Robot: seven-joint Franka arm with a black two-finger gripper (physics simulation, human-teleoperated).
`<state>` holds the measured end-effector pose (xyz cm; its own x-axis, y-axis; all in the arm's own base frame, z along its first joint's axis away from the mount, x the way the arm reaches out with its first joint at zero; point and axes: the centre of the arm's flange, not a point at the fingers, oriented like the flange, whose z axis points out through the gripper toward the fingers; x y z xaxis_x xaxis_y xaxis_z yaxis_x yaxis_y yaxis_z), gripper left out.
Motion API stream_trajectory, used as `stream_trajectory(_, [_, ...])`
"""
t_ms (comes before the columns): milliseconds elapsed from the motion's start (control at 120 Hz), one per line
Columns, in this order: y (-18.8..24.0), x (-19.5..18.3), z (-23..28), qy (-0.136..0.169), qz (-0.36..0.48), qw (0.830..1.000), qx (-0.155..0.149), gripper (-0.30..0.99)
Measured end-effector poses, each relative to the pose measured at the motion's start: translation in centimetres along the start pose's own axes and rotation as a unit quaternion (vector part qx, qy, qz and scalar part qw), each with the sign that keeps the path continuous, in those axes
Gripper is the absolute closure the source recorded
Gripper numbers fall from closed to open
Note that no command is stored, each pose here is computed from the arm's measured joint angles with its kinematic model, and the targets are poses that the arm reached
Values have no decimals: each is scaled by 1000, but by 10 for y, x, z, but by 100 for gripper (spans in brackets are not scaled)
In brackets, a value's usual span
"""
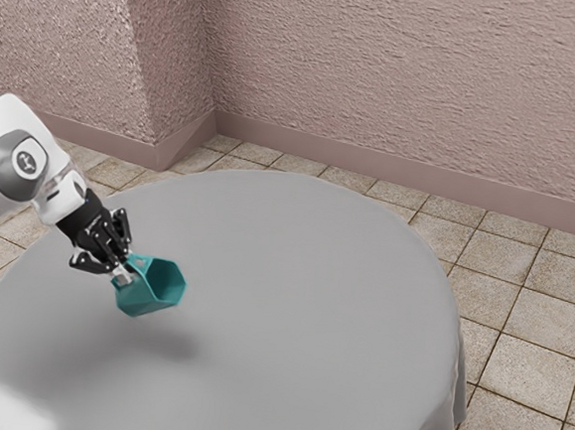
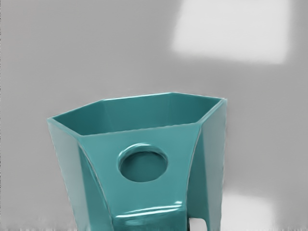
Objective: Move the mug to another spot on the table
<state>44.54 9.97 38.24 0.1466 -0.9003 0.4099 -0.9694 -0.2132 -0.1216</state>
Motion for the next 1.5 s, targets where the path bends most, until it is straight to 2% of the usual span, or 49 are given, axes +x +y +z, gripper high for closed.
stream_trajectory(558, [-4, -28, -17, -11, -22, 999, 20, 73])
stream_trajectory(642, [-5, -29, -17, -6, -30, 999, 29, 73])
stream_trajectory(800, [-9, -34, -21, 63, -87, 991, 78, 72])
stream_trajectory(942, [-11, -39, -16, 146, -156, 969, 127, 72])
stream_trajectory(1117, [1, -84, 32, 257, -279, 913, 152, 73])
stream_trajectory(1292, [25, -91, 75, 357, -300, 869, 167, 73])
stream_trajectory(1375, [34, -90, 88, 386, -288, 858, 179, 73])
stream_trajectory(1500, [46, -86, 111, 405, -258, 856, 190, 74])
